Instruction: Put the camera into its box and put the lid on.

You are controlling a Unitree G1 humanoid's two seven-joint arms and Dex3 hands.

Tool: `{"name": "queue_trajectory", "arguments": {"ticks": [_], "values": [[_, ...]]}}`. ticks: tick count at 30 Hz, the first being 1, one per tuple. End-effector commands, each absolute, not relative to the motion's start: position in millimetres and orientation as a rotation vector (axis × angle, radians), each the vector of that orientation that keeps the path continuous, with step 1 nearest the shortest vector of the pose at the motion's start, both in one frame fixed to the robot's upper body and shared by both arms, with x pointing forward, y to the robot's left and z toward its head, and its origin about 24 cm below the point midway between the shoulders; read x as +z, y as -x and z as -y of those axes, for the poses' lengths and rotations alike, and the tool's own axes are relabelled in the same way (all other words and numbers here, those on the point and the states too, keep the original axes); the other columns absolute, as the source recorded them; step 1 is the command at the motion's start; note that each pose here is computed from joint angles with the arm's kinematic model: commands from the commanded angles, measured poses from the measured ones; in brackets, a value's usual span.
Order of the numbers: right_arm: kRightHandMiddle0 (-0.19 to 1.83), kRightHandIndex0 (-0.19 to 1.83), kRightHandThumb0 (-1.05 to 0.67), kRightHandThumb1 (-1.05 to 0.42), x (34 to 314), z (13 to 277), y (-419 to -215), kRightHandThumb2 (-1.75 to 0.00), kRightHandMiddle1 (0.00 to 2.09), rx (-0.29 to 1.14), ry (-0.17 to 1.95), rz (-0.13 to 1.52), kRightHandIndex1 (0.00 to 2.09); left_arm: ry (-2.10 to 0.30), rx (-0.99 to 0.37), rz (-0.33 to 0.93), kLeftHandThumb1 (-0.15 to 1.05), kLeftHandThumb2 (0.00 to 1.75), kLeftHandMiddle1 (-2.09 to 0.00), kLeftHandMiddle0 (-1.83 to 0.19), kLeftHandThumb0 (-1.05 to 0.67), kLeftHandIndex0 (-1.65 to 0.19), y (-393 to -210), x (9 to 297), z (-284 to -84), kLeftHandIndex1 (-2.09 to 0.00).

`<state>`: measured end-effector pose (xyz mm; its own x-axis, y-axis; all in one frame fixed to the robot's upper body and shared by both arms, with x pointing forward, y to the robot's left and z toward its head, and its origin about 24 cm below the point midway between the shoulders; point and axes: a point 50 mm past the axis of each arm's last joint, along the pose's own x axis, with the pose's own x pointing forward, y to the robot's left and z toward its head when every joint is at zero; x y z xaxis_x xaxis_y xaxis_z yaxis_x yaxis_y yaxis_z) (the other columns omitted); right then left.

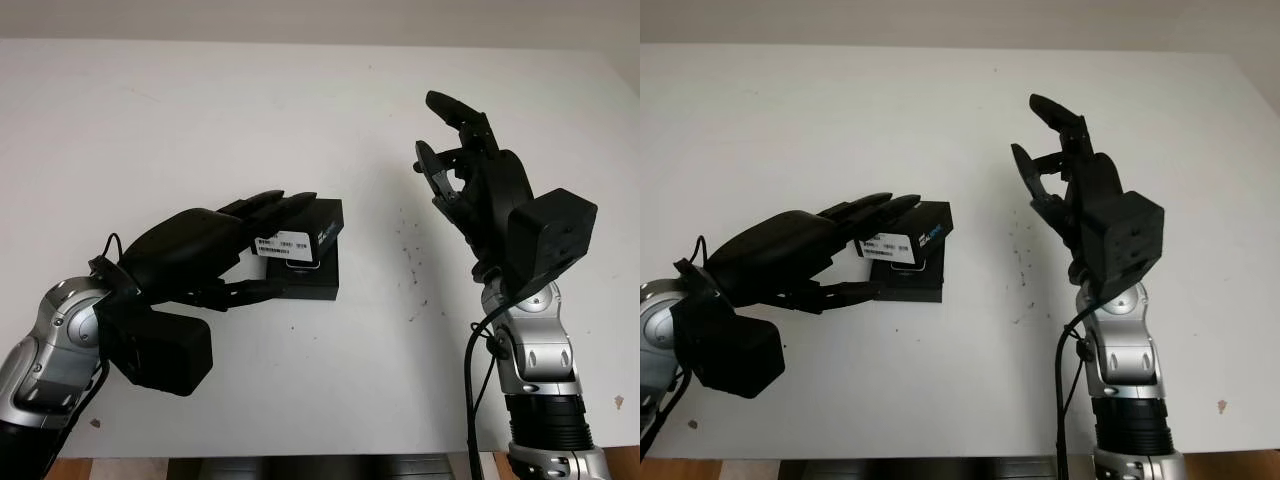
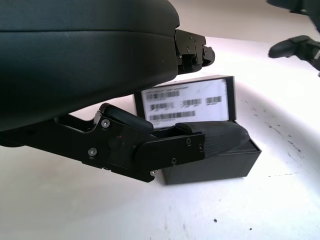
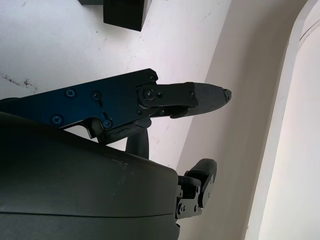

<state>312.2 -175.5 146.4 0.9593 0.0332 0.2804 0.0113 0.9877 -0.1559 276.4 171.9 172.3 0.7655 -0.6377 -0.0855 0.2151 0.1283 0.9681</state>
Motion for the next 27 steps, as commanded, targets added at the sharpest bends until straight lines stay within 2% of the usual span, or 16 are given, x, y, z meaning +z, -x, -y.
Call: {"name": "queue_trajectory", "arguments": {"ticks": [1, 2, 3, 4, 5, 10, 11, 13, 15, 19, 21, 22, 23, 26, 27], "values": [[-0.01, -0.19, -0.6, -1.05, 147.7, 175.8, -311.4, -0.31, 0.63, 0.009, 0.151, 0.29, 1.73, -1.328, -0.668, 0.386, 1.05, 0.61, -0.08, -0.09, -0.81, -0.04, -281.3, 176.3, -169.0, -0.15], [-0.01, -0.19, -0.6, -1.05, 147.7, 175.9, -311.5, -0.31, 0.6, 0.009, 0.151, 0.289, 1.69, -1.336, -0.676, 0.385, 1.05, 0.61, -0.08, -0.1, -0.82, -0.05, -283.3, 177.9, -167.2, -0.16], [-0.01, -0.19, -0.6, -1.05, 147.8, 176.0, -311.6, -0.31, 0.59, 0.008, 0.155, 0.288, 1.89, -1.344, -0.682, 0.385, 1.05, 0.6, -0.08, -0.11, -0.82, -0.05, -284.9, 179.5, -165.7, -0.16], [0.0, -0.19, -0.61, -1.05, 147.9, 176.0, -311.7, -0.31, 0.58, 0.008, 0.155, 0.288, 1.83, -1.352, -0.687, 0.388, 1.05, 0.6, -0.08, -0.12, -0.82, -0.06, -286.3, 181.1, -164.2, -0.16], [0.01, -0.19, -0.6, -1.05, 148.0, 175.9, -311.7, -0.31, 0.57, 0.007, 0.155, 0.288, 1.87, -1.36, -0.69, 0.39, 1.05, 0.59, -0.09, -0.13, -0.82, -0.06, -287.5, 182.5, -162.9, -0.16], [0.03, -0.19, -0.59, -1.05, 148.1, 175.4, -312.1, -0.31, 0.55, 0.003, 0.163, 0.292, 1.6, -1.371, -0.714, 0.408, 1.05, 0.57, -0.09, -0.16, -0.83, -0.07, -288.7, 190.9, -158.5, -0.17], [0.03, -0.19, -0.6, -1.05, 148.0, 175.3, -312.2, -0.31, 0.56, 0.002, 0.16, 0.291, 1.72, -1.377, -0.719, 0.413, 1.05, 0.57, -0.09, -0.16, -0.82, -0.07, -288.0, 193.3, -157.7, -0.17], [0.01, -0.19, -0.6, -1.05, 148.2, 175.0, -312.3, -0.3, 0.58, 0.004, 0.161, 0.293, 1.76, -1.391, -0.726, 0.419, 1.05, 0.57, -0.09, -0.17, -0.83, -0.08, -285.9, 198.1, -156.8, -0.17], [0.0, -0.19, -0.6, -1.05, 148.6, 174.4, -312.3, -0.31, 0.62, 0.003, 0.167, 0.295, 1.41, -1.391, -0.736, 0.421, 1.05, 0.57, -0.09, -0.18, -0.84, -0.08, -283.3, 202.5, -156.4, -0.18], [-0.01, -0.18, -0.6, -1.05, 148.6, 173.5, -312.0, -0.32, 0.59, 0.003, 0.169, 0.291, 1.15, -1.402, -0.766, 0.445, 1.05, 0.6, -0.08, -0.18, -0.84, -0.08, -269.3, 216.0, -154.1, -0.18], [0.0, -0.19, -0.6, -1.05, 148.3, 173.3, -312.1, -0.32, 0.56, 0.006, 0.17, 0.294, 1.23, -1.397, -0.775, 0.452, 1.05, 0.62, -0.08, -0.18, -0.84, -0.08, -260.3, 220.4, -153.1, -0.18], [0.0, -0.19, -0.6, -1.05, 148.3, 173.3, -312.1, -0.32, 0.55, 0.007, 0.171, 0.294, 1.18, -1.394, -0.78, 0.454, 1.05, 0.63, -0.07, -0.18, -0.83, -0.07, -255.3, 222.3, -152.5, -0.18], [0.01, -0.19, -0.6, -1.05, 148.2, 173.3, -312.1, -0.32, 0.54, 0.008, 0.169, 0.293, 1.3, -1.391, -0.786, 0.456, 1.05, 0.63, -0.07, -0.17, -0.82, -0.06, -250.3, 223.9, -151.8, -0.18], [0.02, -0.16, -0.59, -1.05, 148.5, 172.8, -311.9, -0.32, 0.52, 0.006, 0.17, 0.29, 0.8, -1.36, -0.802, 0.459, 1.05, 0.62, -0.06, -0.15, -0.8, -0.05, -235.5, 228.0, -149.5, -0.18], [0.02, -0.13, -0.59, -1.05, 148.4, 172.6, -311.9, -0.32, 0.52, 0.002, 0.172, 0.292, 0.92, -1.35, -0.807, 0.464, 1.05, 0.61, -0.06, -0.15, -0.79, -0.06, -230.7, 229.2, -148.4, -0.18]]}}
